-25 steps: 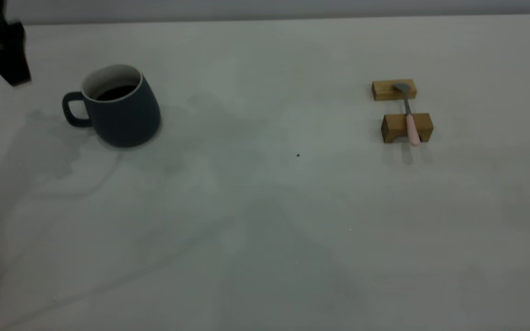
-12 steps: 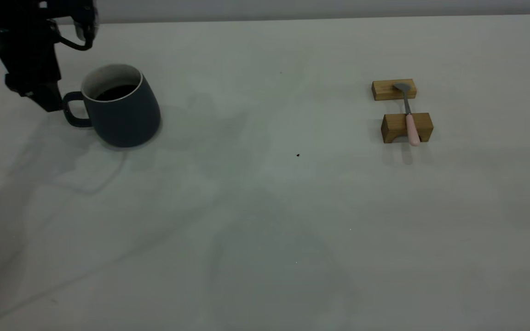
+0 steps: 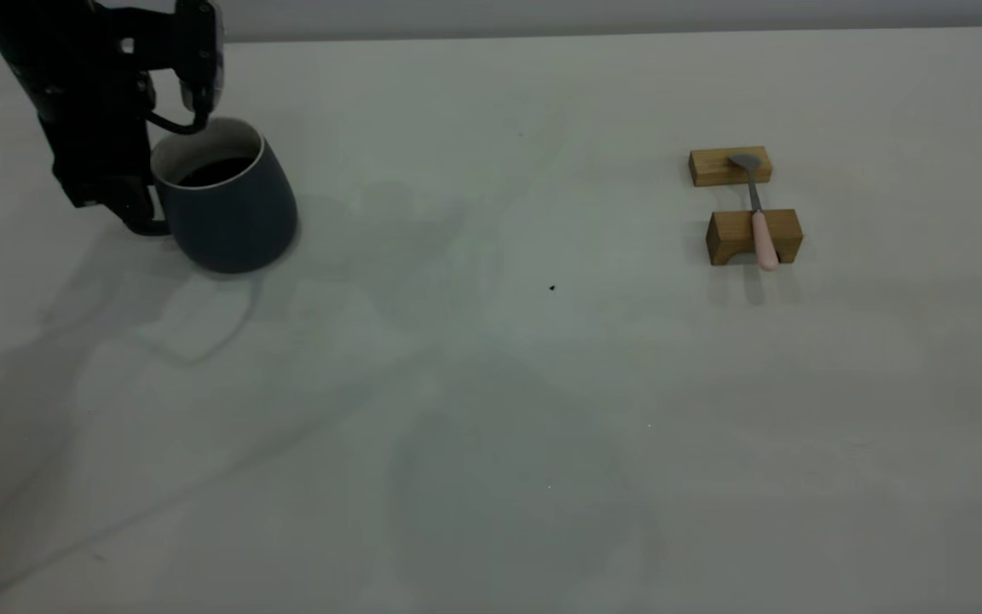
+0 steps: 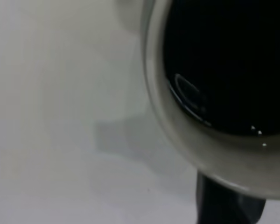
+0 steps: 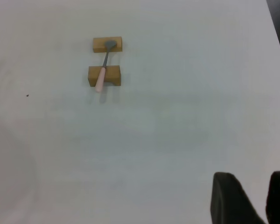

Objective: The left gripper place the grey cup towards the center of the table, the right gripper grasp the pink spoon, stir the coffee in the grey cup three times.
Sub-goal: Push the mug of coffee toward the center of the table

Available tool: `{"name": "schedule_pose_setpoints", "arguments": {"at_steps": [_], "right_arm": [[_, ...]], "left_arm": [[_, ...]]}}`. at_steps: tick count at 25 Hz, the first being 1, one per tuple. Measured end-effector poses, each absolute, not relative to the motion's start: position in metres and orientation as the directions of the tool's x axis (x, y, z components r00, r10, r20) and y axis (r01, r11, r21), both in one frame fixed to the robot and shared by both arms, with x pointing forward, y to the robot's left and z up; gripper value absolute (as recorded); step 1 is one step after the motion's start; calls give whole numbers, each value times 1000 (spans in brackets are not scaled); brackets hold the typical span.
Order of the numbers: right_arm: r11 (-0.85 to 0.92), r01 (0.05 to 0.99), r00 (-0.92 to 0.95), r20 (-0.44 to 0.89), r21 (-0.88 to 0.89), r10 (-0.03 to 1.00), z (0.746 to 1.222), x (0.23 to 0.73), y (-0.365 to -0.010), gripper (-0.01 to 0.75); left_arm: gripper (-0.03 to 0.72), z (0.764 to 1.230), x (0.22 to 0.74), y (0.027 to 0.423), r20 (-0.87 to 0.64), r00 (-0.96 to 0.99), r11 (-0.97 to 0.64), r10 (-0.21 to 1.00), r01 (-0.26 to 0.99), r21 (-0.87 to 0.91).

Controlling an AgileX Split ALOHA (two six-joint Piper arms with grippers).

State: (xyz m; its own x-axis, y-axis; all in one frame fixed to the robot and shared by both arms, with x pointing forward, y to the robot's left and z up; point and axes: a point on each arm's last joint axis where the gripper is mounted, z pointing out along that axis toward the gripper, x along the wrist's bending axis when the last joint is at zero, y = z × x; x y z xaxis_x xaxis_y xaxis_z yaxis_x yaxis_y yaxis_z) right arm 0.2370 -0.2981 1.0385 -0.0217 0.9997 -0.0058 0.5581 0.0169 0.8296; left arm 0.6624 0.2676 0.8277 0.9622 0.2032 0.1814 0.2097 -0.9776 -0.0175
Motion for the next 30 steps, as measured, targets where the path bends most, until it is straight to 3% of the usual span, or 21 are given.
{"name": "schedule_pose_setpoints", "arguments": {"at_steps": [7, 14, 24, 30], "right_arm": [[17, 558, -22, -6, 830, 1000, 1038, 237, -298, 237], [17, 558, -22, -6, 830, 1000, 1038, 237, -298, 237], [17, 558, -22, -6, 830, 1000, 1038, 237, -298, 237], [17, 558, -22, -6, 830, 1000, 1038, 237, -298, 237]], "left_arm": [[216, 828, 662, 255, 190, 968, -985, 162, 169, -25], [215, 827, 655, 211, 190, 979, -997, 75, 81, -21], [218, 826, 639, 141, 237, 970, -998, 54, 46, 38], [226, 827, 634, 122, 254, 966, -997, 56, 40, 65]]}}
